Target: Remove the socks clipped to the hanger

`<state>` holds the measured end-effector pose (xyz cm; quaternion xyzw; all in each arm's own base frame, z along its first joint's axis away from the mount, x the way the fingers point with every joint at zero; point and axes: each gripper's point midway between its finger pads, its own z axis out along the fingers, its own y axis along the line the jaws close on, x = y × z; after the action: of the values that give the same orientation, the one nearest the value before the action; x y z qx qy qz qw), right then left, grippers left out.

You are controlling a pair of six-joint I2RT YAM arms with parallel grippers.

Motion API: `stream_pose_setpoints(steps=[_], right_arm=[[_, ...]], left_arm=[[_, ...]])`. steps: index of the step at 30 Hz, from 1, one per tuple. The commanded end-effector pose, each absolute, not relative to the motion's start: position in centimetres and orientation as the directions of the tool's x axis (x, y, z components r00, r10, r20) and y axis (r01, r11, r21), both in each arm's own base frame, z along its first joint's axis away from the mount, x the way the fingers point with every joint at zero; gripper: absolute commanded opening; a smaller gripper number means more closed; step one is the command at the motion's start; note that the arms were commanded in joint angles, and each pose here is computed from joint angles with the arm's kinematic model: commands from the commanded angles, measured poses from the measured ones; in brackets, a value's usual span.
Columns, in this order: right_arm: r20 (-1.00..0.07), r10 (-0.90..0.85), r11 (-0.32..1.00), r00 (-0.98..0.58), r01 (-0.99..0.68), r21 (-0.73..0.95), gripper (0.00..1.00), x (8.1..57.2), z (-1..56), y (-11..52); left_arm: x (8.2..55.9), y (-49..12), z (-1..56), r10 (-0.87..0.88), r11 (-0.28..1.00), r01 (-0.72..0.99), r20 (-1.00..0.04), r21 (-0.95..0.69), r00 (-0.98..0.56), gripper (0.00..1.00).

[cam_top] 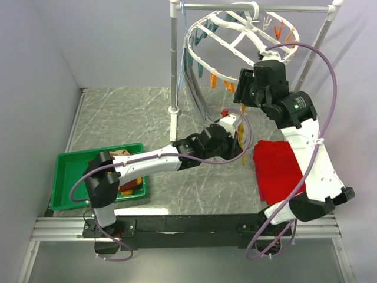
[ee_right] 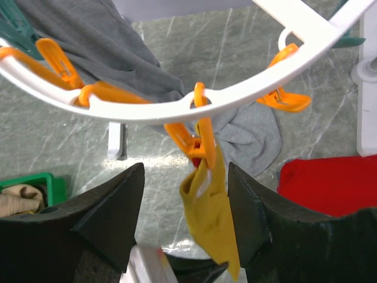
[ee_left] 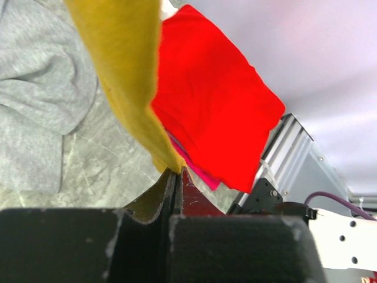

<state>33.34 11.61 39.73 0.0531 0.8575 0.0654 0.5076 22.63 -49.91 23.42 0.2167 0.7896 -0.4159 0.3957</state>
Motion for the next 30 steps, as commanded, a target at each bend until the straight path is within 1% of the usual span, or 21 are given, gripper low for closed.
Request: stream_pose_setpoints(steps=[1, 6, 10, 11, 19, 22, 23, 27, 29, 30], right_arm=[[-0.892, 0.18, 0.984, -0.415, 0.063, 0.169, 0.64, 35.5, 40.5, 11.5], [-0.892, 0.174, 0.984, -0.417, 0.102, 0.144, 0.57, 36.2, 40.4, 11.1], [-0.896, 0.178, 0.983, -0.407, 0.123, 0.14, 0.54, 36.2, 40.5, 10.7], [-0.898, 0.18, 0.982, -0.401, 0.127, 0.14, 0.51, 36.1, 40.6, 10.5], [-0.903, 0.188, 0.979, -0.386, 0.145, 0.142, 0.41, 36.4, 40.6, 10.3], [-0.902, 0.192, 0.979, -0.386, 0.141, 0.148, 0.29, 36.7, 40.7, 10.5], [-0.901, 0.191, 0.979, -0.389, 0.14, 0.147, 0.21, 36.8, 40.6, 10.5], [-0.899, 0.195, 0.979, -0.392, 0.128, 0.157, 0.09, 36.9, 40.6, 10.8], [-0.898, 0.2, 0.979, -0.391, 0.124, 0.164, 0.0, 36.8, 40.7, 10.9], [-0.897, 0.204, 0.978, -0.392, 0.118, 0.171, 0.0, 36.8, 40.7, 10.9]], left_arm=[[21.5, -50.4, 28.2, -0.052, 0.485, 0.699, -0.816, -0.525, -0.576, 0.01], [21.3, -50.4, 28.7, -0.057, 0.478, 0.701, -0.815, -0.529, -0.576, 0.01], [21.1, -50.5, 28.6, -0.055, 0.476, 0.702, -0.814, -0.53, -0.578, 0.01], [21.1, -50.5, 28.6, -0.054, 0.477, 0.701, -0.814, -0.53, -0.578, 0.01], [20.9, -50.4, 28.6, -0.05, 0.478, 0.7, -0.812, -0.53, -0.581, 0.01], [20.9, -50.2, 28.8, -0.053, 0.477, 0.702, -0.814, -0.529, -0.578, 0.01], [20.9, -50.2, 28.8, -0.054, 0.479, 0.7, -0.813, -0.53, -0.579, 0.01], [20.8, -49.9, 28.6, -0.05, 0.482, 0.699, -0.814, -0.528, -0.579, 0.01], [20.6, -49.8, 28.4, -0.044, 0.481, 0.697, -0.809, -0.532, -0.587, 0.01], [20.5, -49.6, 27.8, -0.037, 0.487, 0.691, -0.804, -0.533, -0.594, 0.01]])
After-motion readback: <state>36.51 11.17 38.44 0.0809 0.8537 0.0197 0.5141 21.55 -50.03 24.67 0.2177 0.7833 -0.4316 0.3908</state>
